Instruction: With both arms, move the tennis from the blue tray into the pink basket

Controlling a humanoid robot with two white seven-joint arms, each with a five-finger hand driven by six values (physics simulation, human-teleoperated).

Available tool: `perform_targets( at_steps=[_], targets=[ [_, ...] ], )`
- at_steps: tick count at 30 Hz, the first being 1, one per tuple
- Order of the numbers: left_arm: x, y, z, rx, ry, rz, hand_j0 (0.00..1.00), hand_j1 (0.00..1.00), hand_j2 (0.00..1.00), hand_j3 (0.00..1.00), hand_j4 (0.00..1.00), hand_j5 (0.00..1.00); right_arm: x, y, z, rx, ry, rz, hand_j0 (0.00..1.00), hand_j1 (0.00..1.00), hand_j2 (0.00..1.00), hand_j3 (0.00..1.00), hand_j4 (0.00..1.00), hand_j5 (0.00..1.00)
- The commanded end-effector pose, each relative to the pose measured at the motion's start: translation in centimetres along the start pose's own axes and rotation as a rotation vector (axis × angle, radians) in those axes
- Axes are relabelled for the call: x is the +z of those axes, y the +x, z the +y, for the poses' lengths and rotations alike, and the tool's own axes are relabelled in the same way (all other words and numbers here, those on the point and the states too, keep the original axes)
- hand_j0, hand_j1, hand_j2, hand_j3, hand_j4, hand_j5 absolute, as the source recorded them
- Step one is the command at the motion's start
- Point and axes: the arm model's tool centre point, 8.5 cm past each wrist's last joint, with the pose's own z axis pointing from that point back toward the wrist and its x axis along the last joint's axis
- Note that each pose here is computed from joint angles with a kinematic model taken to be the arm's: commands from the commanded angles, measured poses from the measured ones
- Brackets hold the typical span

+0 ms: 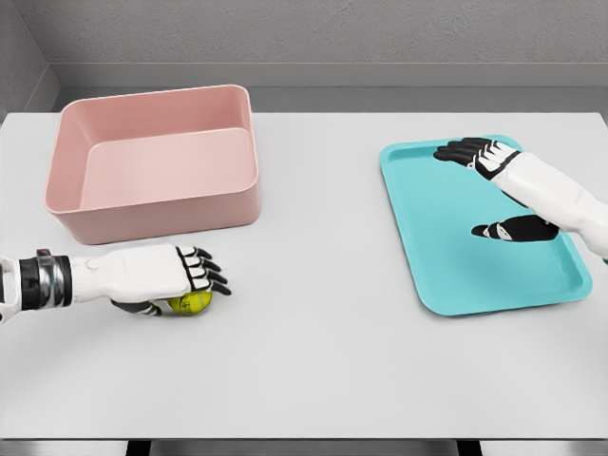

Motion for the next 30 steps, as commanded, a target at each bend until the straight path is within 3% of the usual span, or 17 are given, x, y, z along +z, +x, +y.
perform_targets(
  at_steps=[1, 5, 7, 16, 30],
  targets=[
    [0.1, -0.1, -0.1, 0.006, -0.015, 0.002, 0.69, 0.69, 0.69, 0.69, 0.69, 0.69, 0.0, 0.0, -0.1, -0.005, -0.005, -0.001, 1.00, 1.00, 1.00, 1.00, 1.00, 1.00],
    [0.1, -0.2, 0.2, 0.004, -0.014, 0.003, 0.55, 0.55, 0.55, 0.55, 0.55, 0.55, 0.0, 0.0, -0.1, -0.005, -0.005, -0.002, 1.00, 1.00, 1.00, 1.00, 1.00, 1.00],
    [0.2, -0.3, 0.5, 0.002, -0.007, 0.004, 0.53, 0.53, 0.53, 0.53, 0.53, 0.53, 0.0, 0.0, -0.1, -0.005, -0.005, -0.002, 1.00, 1.00, 1.00, 1.00, 1.00, 1.00],
    [0.1, -0.4, 0.9, -0.003, 0.002, 0.003, 0.53, 0.53, 0.53, 0.53, 0.53, 0.53, 0.0, 0.0, -0.1, -0.005, -0.005, -0.002, 1.00, 1.00, 1.00, 1.00, 1.00, 1.00],
    [1.2, -1.6, 4.5, -0.008, 0.086, 0.014, 0.54, 0.54, 0.54, 0.54, 0.54, 0.54, 0.0, 0.0, -0.1, -0.005, -0.005, -0.002, 1.00, 1.00, 1.00, 1.00, 1.00, 1.00]
  ],
)
